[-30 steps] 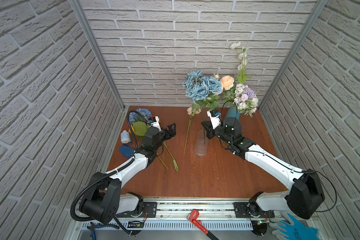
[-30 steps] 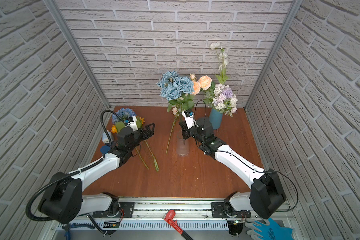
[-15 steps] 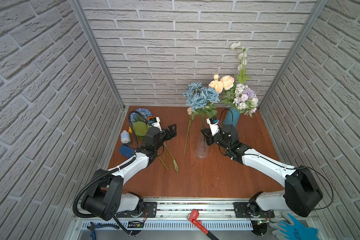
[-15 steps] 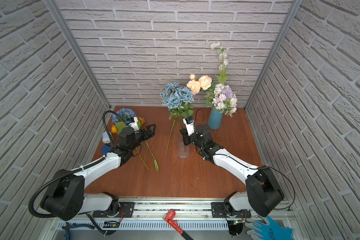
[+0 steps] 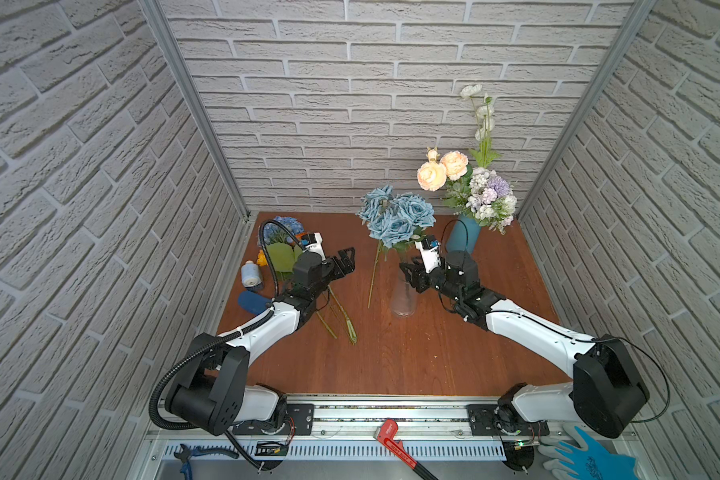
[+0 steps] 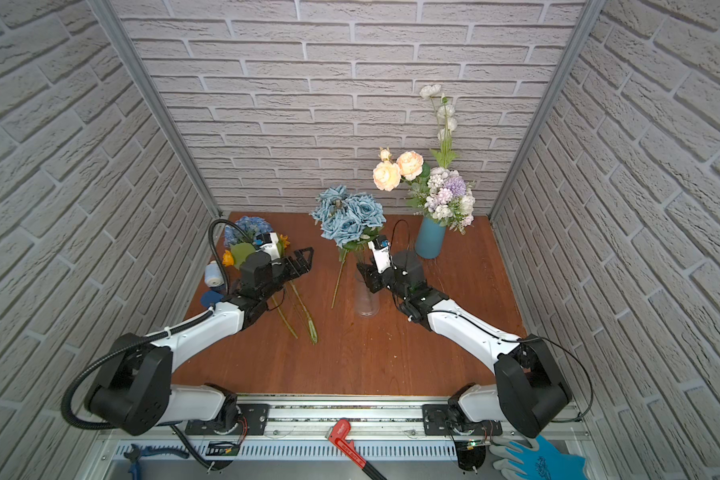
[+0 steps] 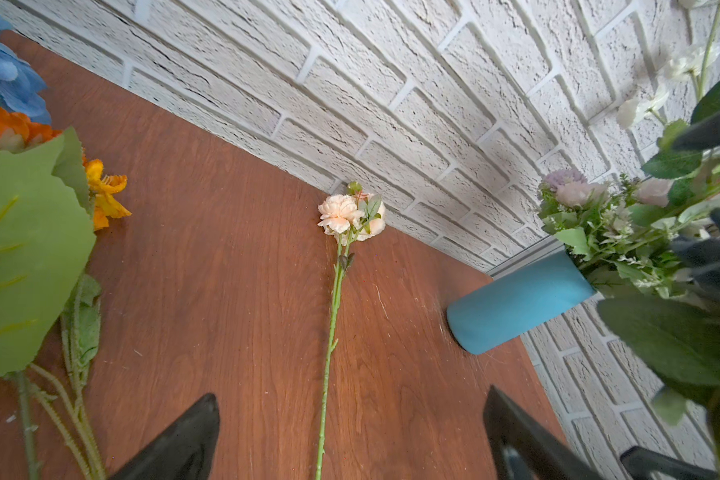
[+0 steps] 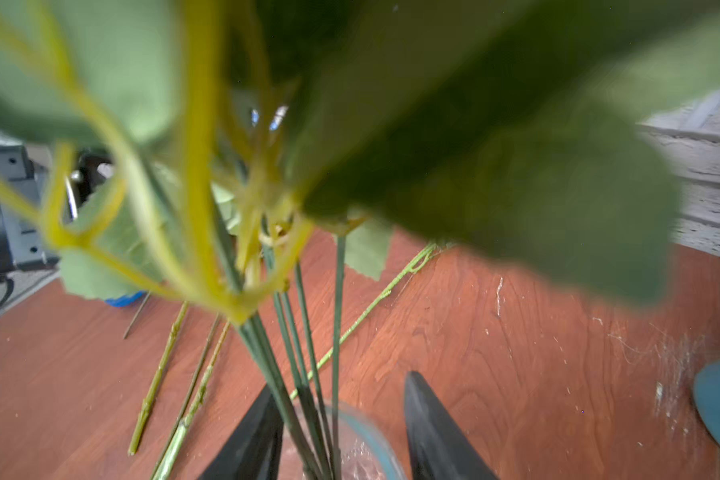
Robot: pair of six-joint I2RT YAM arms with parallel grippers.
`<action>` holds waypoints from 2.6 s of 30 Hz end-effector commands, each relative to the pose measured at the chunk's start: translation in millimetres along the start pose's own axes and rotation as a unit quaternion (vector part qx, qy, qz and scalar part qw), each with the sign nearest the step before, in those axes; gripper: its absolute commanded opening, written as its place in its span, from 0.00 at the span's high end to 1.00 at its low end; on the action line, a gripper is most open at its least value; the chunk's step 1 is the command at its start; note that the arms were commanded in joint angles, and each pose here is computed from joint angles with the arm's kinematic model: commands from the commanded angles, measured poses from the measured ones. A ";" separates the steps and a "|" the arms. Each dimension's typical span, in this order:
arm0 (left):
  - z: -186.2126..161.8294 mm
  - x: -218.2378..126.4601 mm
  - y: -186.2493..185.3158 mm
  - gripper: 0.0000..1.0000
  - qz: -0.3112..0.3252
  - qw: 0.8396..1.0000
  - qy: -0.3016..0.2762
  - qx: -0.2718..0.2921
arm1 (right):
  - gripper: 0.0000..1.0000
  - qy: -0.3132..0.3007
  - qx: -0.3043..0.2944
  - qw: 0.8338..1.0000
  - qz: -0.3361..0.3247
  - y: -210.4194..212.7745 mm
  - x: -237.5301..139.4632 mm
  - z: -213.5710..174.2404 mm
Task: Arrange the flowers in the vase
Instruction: 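Lower the rose stems into the glass vase with the right gripper while the left withdraws, then open the right gripper off the roses while the left grasps the pink rose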
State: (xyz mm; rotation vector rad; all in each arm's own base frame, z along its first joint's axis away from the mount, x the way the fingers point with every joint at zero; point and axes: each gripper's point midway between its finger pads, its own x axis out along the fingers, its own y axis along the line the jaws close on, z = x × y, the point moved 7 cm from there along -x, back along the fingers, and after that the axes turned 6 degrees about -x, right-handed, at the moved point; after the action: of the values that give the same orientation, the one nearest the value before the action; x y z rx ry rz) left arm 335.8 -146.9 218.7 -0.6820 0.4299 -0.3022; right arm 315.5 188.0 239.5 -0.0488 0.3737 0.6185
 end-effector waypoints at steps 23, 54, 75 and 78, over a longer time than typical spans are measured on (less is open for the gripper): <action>-86.5 100.2 1.3 0.44 0.055 0.964 0.244 0.092 | 0.21 0.013 0.046 0.990 -0.132 -15.5 -87.2 1.1; -126.9 154.3 23.6 0.70 0.151 0.931 0.281 0.176 | 0.00 -0.017 0.065 0.983 -0.170 -26.3 -91.6 10.9; -41.5 98.1 12.2 1.00 0.093 0.980 0.158 0.081 | 0.00 -0.043 0.071 0.984 -0.158 -24.4 -91.1 27.1; -17.0 80.0 12.4 1.00 0.065 0.990 0.120 0.042 | 0.00 -0.052 0.073 0.984 -0.152 -23.1 -91.9 32.4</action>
State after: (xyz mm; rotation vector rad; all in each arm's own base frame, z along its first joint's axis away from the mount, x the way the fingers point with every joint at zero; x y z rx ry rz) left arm 392.9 -187.3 139.6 -0.3981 0.8262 -0.2248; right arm 265.9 120.9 275.5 0.0174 0.3933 0.2754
